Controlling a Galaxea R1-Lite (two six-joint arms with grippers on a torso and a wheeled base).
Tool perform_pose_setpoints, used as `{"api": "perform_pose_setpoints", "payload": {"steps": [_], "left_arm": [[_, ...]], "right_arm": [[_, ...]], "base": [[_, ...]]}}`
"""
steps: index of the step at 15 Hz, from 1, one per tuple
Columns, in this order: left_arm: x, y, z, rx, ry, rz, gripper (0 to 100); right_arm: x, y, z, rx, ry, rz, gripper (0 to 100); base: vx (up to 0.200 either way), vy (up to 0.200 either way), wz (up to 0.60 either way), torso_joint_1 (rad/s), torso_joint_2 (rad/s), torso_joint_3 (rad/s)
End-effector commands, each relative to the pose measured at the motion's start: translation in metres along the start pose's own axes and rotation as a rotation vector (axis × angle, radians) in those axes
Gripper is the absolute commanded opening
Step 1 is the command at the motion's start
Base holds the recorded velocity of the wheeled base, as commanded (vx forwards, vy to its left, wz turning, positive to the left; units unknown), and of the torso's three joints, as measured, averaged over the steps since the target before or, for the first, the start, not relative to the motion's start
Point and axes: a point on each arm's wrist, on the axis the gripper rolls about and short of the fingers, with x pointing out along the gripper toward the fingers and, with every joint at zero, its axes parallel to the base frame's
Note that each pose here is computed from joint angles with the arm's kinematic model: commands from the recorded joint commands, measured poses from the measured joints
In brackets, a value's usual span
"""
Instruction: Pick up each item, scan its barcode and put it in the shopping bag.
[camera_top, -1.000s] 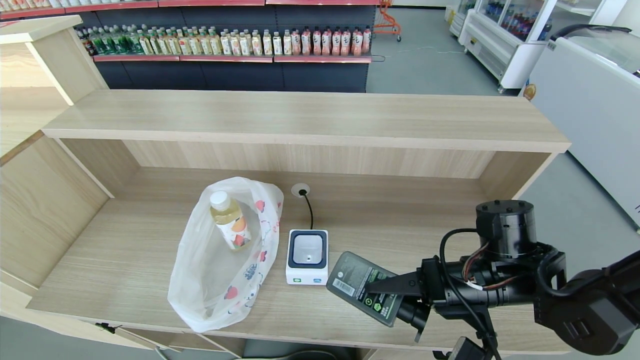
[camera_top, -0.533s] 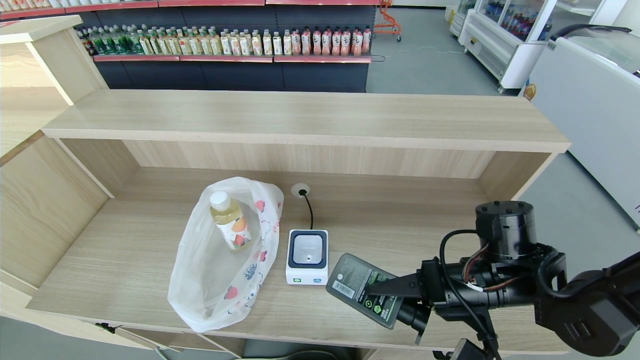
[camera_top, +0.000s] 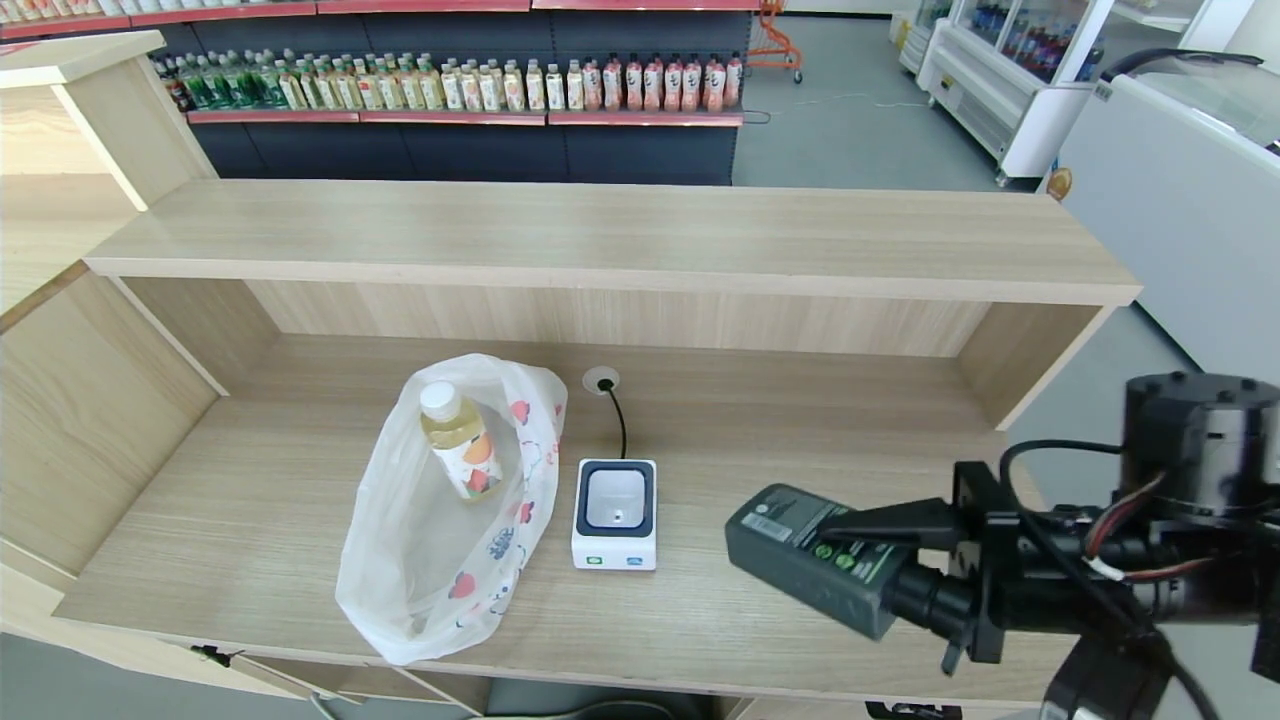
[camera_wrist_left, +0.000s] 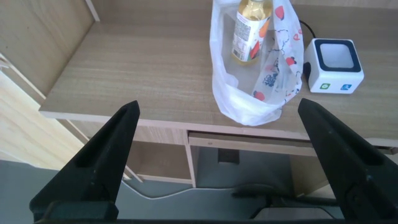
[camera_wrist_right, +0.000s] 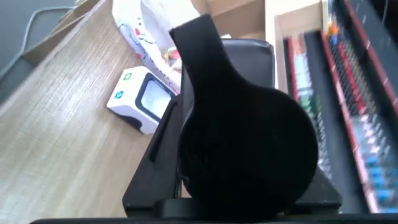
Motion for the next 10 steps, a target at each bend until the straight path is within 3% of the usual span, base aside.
{"api": "perform_pose_setpoints", "payload": {"steps": [1,3,6,7,8,10], "left_arm": [[0.0,0.0,0.0,0.0,0.0,0.0,100],[0.0,0.0,0.0,0.0,0.0,0.0,100],[0.0,0.0,0.0,0.0,0.0,0.0,100],[0.0,0.0,0.0,0.0,0.0,0.0,100],[0.0,0.0,0.0,0.0,0.0,0.0,100],[0.0,0.0,0.0,0.0,0.001,0.0,100]], "right_arm": [[-0.051,-0.034,0.009,0.2,0.161,-0.147,0],[-0.071,-0.042,0.007,0.624,0.352,-0.302,0],[-0.077,-0.039,-0.008,1.281,0.618,-0.66,0],[-0.076,-0.036,-0.008,1.379,0.637,-0.701,0],[-0.07,-0.027,-0.004,1.655,0.667,-0.747,0],[-0.063,-0.019,0.002,1.9,0.663,-0.722,0]], "base": [[0.0,0.0,0.0,0.0,0.0,0.0],[0.0,0.0,0.0,0.0,0.0,0.0],[0.0,0.0,0.0,0.0,0.0,0.0],[0.0,0.0,0.0,0.0,0.0,0.0],[0.0,0.0,0.0,0.0,0.0,0.0],[0.0,0.0,0.0,0.0,0.0,0.0]]}}
